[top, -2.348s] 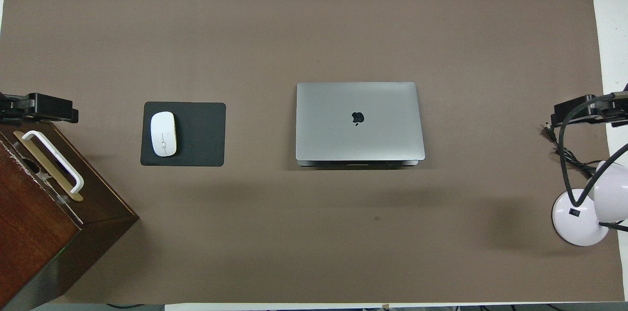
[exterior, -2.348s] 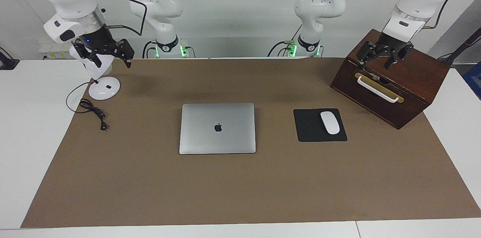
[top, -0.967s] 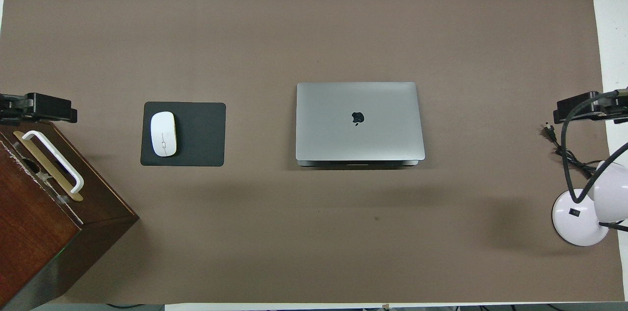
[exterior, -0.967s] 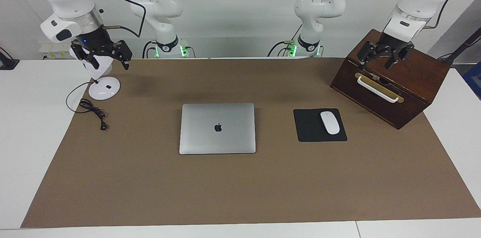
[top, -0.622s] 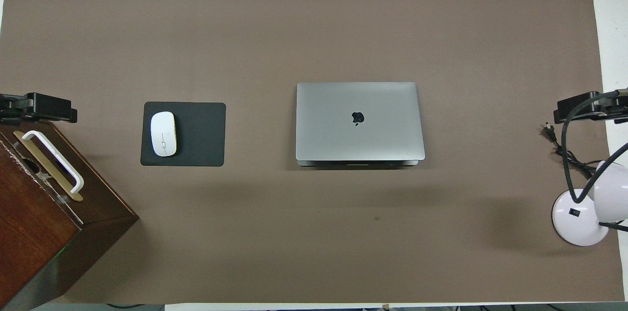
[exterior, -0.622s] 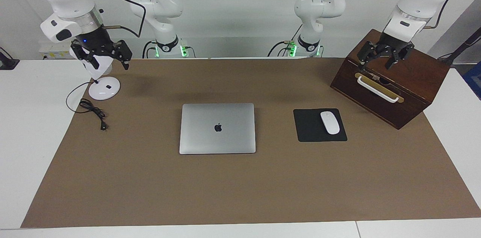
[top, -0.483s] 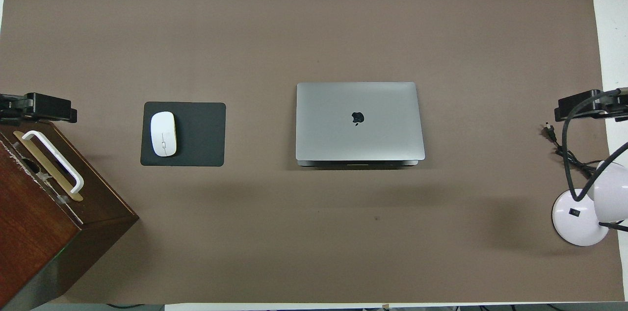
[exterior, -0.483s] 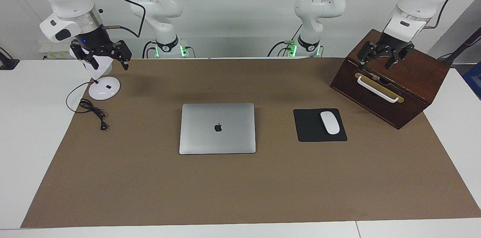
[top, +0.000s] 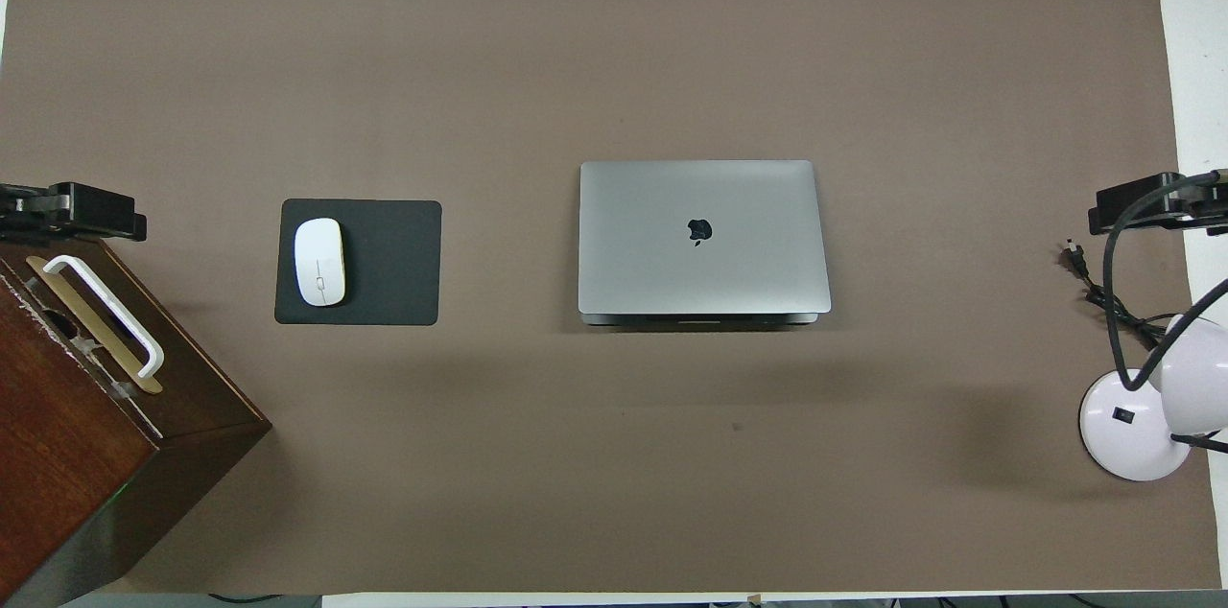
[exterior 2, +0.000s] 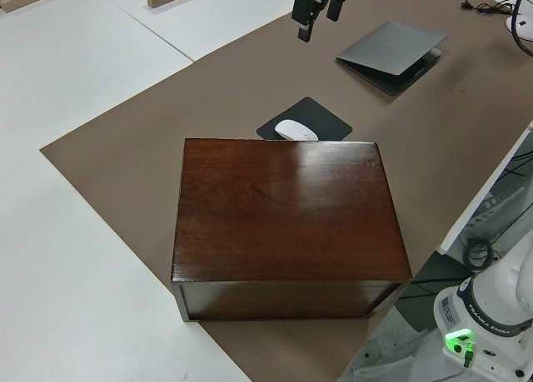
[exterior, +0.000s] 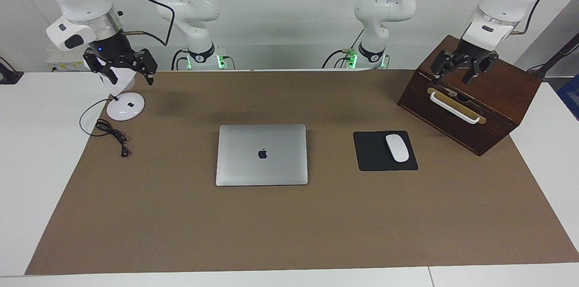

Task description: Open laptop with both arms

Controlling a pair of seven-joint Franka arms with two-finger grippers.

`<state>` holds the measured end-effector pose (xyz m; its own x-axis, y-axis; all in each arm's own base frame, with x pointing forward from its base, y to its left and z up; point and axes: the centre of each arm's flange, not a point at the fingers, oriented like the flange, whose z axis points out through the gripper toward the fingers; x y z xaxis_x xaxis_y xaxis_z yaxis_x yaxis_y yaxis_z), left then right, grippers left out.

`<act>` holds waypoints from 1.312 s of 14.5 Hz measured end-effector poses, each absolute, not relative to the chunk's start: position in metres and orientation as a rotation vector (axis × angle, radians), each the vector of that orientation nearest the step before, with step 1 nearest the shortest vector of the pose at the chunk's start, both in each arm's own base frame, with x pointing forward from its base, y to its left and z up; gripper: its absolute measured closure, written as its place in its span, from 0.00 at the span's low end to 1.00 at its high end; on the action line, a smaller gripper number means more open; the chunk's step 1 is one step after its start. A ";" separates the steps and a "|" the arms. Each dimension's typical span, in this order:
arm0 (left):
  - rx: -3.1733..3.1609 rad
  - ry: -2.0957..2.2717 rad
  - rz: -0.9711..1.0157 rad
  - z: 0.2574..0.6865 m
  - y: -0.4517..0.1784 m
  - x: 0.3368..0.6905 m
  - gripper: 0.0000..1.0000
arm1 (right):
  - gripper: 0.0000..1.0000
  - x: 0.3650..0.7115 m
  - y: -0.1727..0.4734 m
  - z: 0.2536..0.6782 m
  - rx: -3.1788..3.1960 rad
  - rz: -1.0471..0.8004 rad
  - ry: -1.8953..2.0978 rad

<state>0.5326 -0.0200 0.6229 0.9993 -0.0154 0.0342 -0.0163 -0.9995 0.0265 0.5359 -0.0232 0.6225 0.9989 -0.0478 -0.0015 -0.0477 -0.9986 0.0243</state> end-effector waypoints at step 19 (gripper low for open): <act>3.109 -0.009 0.174 0.602 -0.016 0.542 0.99 | 0.00 0.520 -0.069 0.579 3.347 0.105 -0.392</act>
